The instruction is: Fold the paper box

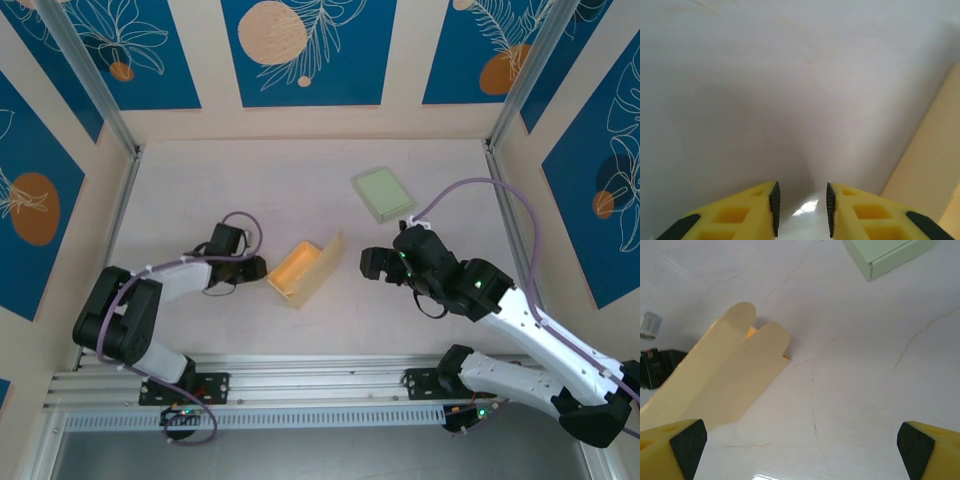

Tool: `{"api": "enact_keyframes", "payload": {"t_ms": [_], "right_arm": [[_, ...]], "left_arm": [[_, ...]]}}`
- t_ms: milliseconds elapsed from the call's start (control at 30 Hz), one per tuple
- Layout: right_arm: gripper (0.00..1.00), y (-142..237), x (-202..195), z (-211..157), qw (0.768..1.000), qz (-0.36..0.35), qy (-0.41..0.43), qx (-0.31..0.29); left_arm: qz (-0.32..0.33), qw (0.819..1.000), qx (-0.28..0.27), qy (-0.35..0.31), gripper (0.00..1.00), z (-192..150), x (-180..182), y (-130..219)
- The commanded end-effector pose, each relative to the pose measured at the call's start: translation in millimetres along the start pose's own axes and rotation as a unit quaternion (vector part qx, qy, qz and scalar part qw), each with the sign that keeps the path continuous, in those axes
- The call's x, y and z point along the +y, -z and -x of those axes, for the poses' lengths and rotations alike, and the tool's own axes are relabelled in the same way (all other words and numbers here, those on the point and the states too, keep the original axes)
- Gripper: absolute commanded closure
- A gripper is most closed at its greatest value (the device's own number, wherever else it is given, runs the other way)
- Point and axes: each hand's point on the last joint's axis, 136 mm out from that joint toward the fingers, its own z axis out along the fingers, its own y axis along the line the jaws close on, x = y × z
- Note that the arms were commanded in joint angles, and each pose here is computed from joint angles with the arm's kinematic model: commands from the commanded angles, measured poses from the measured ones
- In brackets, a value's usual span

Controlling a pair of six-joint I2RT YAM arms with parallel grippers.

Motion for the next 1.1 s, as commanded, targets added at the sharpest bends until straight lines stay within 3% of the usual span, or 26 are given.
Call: {"api": "enact_keyframes", "payload": {"t_ms": [0, 200, 400, 500, 600, 700, 833, 900, 1067], "right_arm": [[0.01, 1, -12, -3, 0.999, -0.019, -0.029, 0.005], [0.01, -1, -18, -4, 0.999, -0.031, -0.029, 0.015], [0.01, 5, -25, -5, 0.998, -0.044, -0.021, 0.025], [0.01, 10, -26, -3, 0.999, -0.045, -0.01, 0.026], [0.01, 15, -25, 1, 0.999, -0.04, -0.001, 0.025], [0.01, 17, -26, 3, 0.999, -0.04, 0.001, 0.024], [0.01, 19, -32, 2, 0.999, -0.047, -0.009, 0.02], [0.01, 20, -35, 0, 0.999, -0.045, -0.015, 0.018], [0.01, 25, -40, -7, 0.999, -0.038, -0.032, 0.017]], "left_arm": [[-0.061, 0.998, 0.027, 0.015, 0.67, -38, -38, -5], [-0.109, 0.994, 0.016, -0.019, 0.67, -59, -101, -17], [-0.155, 0.986, 0.006, -0.061, 0.59, -80, -159, -25], [-0.153, 0.984, -0.032, -0.083, 0.57, -62, -164, -11], [-0.081, 0.972, -0.092, -0.198, 0.5, -27, -154, 18], [-0.08, 0.924, -0.165, -0.336, 0.45, 12, -165, 49], [-0.192, 0.842, -0.224, -0.452, 0.4, 45, -198, 71], [-0.234, 0.812, -0.219, -0.488, 0.38, 52, -212, 70], [-0.282, 0.763, -0.149, -0.562, 0.37, 56, -233, 39]]}}
